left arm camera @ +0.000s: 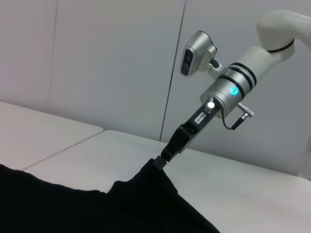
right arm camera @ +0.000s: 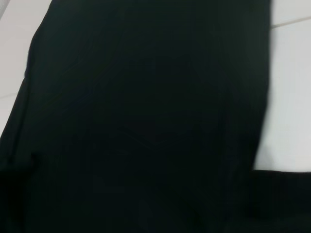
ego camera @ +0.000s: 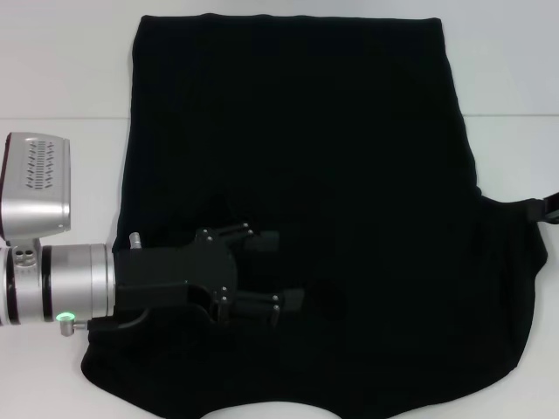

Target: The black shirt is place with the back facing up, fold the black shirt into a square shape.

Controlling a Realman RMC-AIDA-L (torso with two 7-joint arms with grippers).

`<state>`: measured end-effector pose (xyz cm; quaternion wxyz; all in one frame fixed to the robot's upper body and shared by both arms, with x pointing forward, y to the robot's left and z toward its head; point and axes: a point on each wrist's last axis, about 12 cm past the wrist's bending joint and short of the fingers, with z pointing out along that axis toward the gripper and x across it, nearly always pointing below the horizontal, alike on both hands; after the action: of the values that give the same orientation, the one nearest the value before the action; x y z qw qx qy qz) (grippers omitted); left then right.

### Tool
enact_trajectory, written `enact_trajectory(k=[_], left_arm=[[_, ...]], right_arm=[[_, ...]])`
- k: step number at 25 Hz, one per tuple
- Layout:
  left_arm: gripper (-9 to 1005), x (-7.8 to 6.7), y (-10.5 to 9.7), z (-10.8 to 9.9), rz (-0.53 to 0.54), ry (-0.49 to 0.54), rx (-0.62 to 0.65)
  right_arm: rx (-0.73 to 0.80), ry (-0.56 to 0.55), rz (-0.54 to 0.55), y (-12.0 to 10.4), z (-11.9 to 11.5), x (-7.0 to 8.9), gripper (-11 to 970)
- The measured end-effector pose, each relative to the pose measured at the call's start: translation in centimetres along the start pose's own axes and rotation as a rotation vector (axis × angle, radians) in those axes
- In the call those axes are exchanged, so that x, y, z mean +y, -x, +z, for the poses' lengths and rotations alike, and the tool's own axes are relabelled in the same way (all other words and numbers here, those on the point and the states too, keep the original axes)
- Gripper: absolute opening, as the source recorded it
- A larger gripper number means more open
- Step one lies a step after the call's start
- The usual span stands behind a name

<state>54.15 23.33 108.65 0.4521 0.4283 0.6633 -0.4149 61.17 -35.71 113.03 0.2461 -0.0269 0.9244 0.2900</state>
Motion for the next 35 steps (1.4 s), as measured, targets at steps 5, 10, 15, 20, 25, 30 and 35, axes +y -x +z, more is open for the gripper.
enact_trajectory(k=[5, 10, 15, 20, 25, 30, 35], left_arm=[[902, 0.0, 0.0, 0.0, -0.006, 0.000, 0.000], [901, 0.1, 0.1, -0.1, -0.005, 0.002, 0.002], [900, 0.2, 0.1, -0.3, -0.002, 0.009, 0.006], [898, 0.3, 0.1, -0.3, -0.001, 0.016, 0.009], [897, 0.4, 0.2, -0.3, 0.003, 0.016, 0.009], [896, 0.4, 0.2, -0.3, 0.003, 0.015, 0.009], [895, 0.4, 0.3, -0.2, 0.003, 0.012, 0.009]], right_arm=[[0.049, 0.019, -0.093, 1.1, 1.8, 2.7, 13], [0.154, 0.034, -0.205, 1.8, 4.7, 6.4, 31], [0.260, 0.004, -0.293, 2.0, 6.8, 9.5, 50], [0.285, 0.003, -0.326, 2.1, 7.4, 10.7, 68], [0.273, 0.014, -0.337, 2.3, 7.5, 11.1, 169], [0.273, 0.001, -0.317, 2.1, 7.3, 10.5, 271], [0.227, -0.008, -0.284, 2.4, 6.2, 9.3, 573]])
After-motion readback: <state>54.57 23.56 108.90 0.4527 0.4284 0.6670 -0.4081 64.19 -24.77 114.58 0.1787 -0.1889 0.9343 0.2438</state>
